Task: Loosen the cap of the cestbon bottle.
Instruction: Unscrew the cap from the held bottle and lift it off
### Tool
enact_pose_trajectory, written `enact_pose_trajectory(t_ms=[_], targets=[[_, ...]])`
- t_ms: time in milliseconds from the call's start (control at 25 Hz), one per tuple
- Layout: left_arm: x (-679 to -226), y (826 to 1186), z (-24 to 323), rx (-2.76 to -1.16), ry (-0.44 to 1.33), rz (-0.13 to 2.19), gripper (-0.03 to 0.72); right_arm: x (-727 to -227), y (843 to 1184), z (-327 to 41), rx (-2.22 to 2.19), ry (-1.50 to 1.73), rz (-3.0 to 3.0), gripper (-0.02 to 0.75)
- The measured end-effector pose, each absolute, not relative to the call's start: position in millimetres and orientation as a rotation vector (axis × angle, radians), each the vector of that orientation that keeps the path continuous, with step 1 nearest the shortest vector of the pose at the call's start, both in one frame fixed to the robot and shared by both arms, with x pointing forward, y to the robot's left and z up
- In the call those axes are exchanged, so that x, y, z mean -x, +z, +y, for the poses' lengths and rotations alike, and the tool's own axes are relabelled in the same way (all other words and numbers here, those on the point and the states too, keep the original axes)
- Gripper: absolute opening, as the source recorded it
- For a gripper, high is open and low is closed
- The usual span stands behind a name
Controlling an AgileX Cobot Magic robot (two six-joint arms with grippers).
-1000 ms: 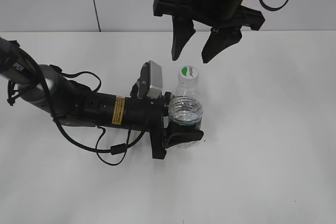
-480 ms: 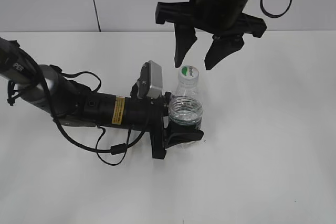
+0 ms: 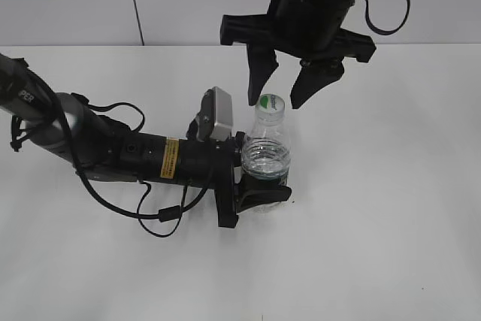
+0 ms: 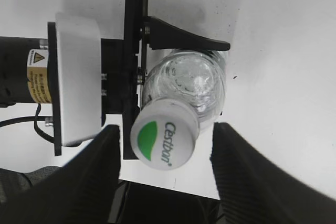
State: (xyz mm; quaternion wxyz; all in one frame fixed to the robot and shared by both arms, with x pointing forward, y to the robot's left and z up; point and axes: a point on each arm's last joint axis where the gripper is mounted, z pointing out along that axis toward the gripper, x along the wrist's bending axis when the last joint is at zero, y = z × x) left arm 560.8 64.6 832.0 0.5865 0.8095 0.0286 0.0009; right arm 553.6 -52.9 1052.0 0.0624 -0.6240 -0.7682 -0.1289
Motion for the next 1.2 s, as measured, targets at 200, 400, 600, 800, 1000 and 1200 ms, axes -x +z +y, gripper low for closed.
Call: enact_pose_trajectory(t_ms=[200,400,600,800,1000,1200], targets=[[-560.8,832.0,64.6,-1.887,0.002,0.067,0.405,-554.3,1049.7,-52.4,1.887,-0.381,-2.321,0.423],[-560.9,832.0,64.6,-1.887,0.002,0.068,0.405,-554.8,1047.5,-51.7,1.886,-0.374,-2.317,0.423],[-560.9,832.0,64.6,-1.887,0.002,0.068,0.405,-556.0,1043.1,-50.8,1.887,-0.357,-2.315,0.423],[-560.9,832.0,64.6,-1.887,0.002,0.068,0.405,-556.0,1042.5,-50.7,1.885,-0.355,-2.315,0.423],[-560.9,832.0,64.6,-1.887,0.002,0.068,0.405,-555.9,1042.6,-50.7,1.885,-0.355,-2.314,0.344],[-561.0,832.0,64.6,-1.887,0.003,0.069,0.405,-555.9,1042.6,-50.6,1.885,-0.356,-2.314,0.300]])
